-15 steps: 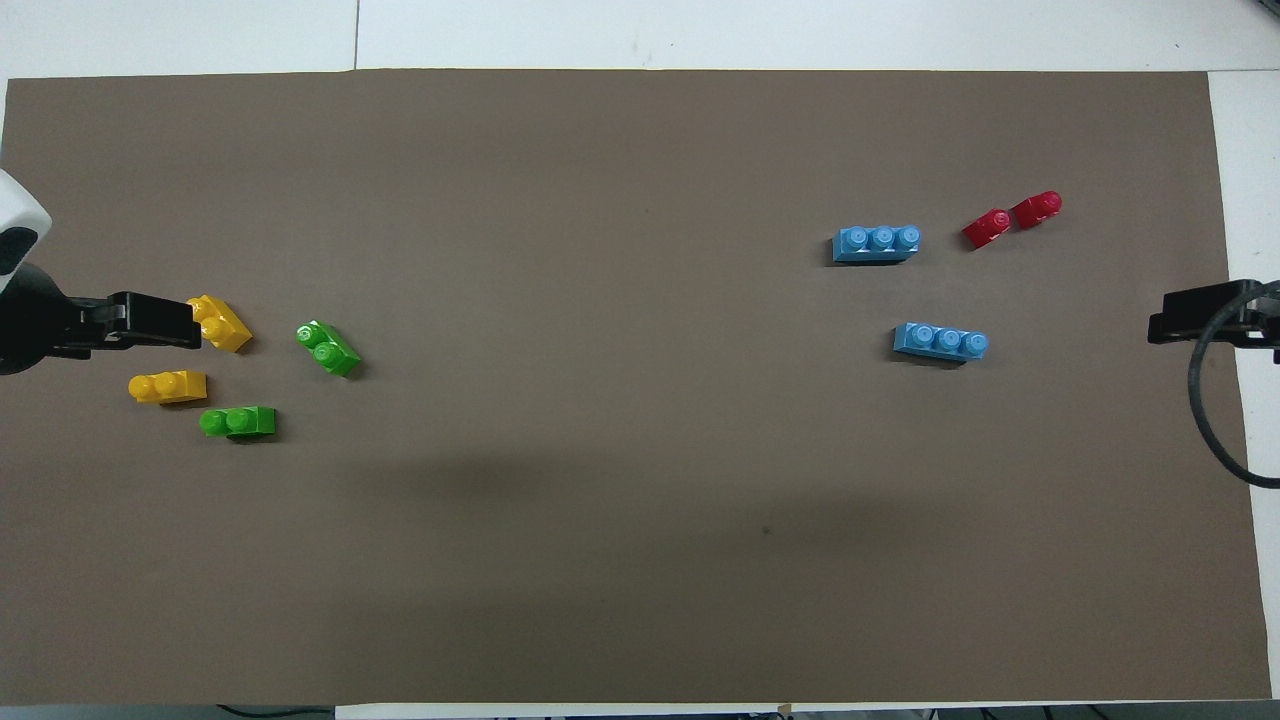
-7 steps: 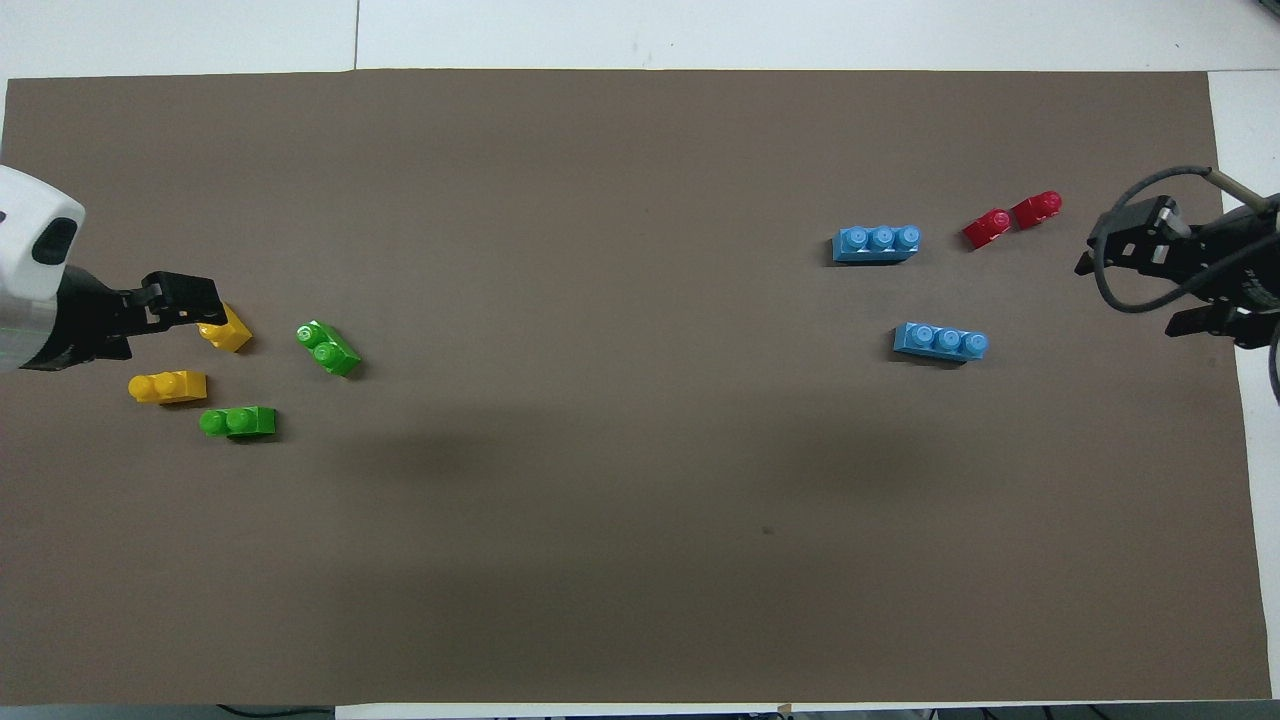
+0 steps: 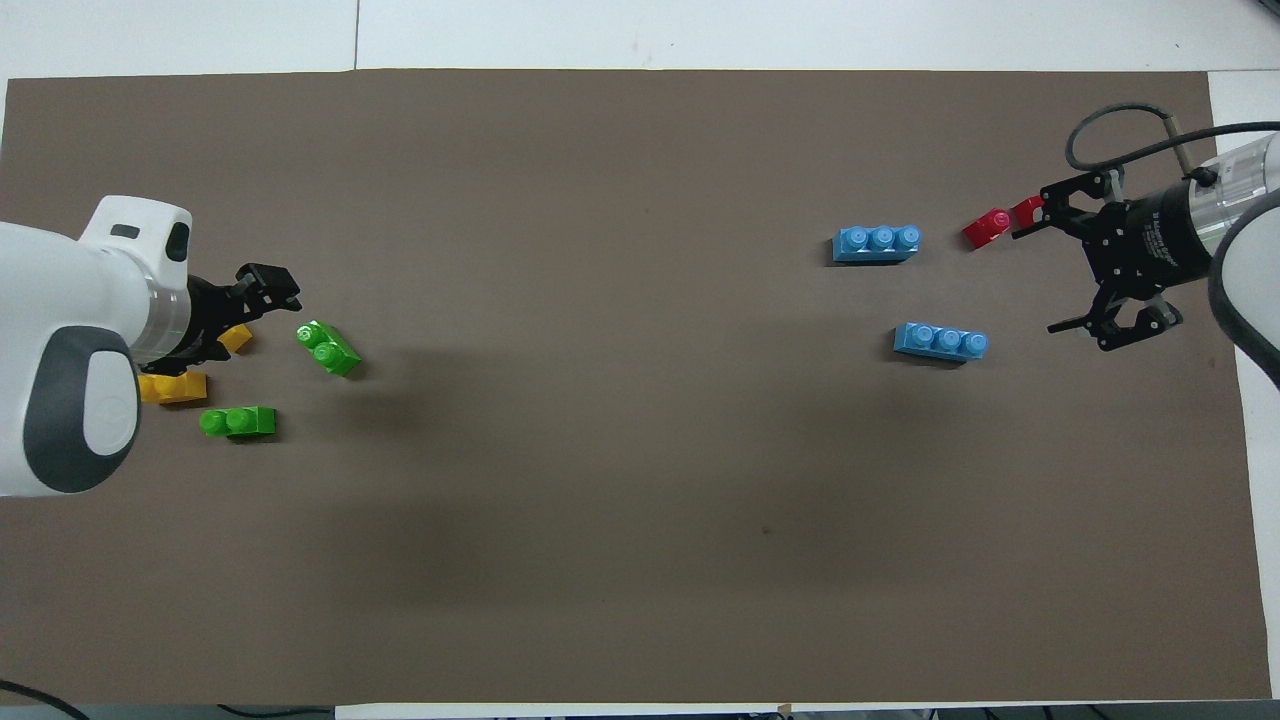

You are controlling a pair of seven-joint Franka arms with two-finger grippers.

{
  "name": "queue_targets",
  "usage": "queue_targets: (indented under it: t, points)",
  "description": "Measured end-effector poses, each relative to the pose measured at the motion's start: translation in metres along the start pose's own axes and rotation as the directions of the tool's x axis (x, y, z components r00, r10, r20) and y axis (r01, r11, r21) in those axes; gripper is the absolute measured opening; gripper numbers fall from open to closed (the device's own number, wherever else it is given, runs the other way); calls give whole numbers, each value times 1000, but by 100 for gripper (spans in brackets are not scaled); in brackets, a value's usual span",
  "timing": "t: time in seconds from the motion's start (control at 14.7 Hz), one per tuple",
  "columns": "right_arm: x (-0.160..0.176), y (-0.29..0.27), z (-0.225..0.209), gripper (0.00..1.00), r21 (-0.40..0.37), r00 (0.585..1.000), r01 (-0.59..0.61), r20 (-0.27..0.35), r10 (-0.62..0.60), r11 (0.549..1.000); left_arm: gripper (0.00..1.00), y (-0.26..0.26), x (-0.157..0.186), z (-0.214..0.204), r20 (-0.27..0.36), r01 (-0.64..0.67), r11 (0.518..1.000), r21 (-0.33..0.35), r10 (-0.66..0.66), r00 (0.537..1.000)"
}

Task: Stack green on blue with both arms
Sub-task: 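Reach the left gripper to the green brick while the right gripper reaches the blue brick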

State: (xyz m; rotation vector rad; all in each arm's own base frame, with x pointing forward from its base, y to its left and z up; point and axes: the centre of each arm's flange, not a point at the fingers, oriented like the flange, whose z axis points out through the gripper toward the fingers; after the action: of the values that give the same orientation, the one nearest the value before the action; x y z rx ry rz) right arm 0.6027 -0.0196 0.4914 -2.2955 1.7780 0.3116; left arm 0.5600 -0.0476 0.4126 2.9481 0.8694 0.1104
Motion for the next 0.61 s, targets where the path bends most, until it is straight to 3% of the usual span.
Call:
queue_targets:
  t: [0.27, 0.61]
  points:
    - [15, -14, 24, 100, 21, 996, -86, -5, 86, 996, 100, 26, -9, 31, -2, 208, 978, -14, -208, 978]
    - [24, -40, 54, 100, 51, 996, -89, -4, 90, 995, 100, 19, -8, 49, 16, 271, 963, 11, -271, 962]
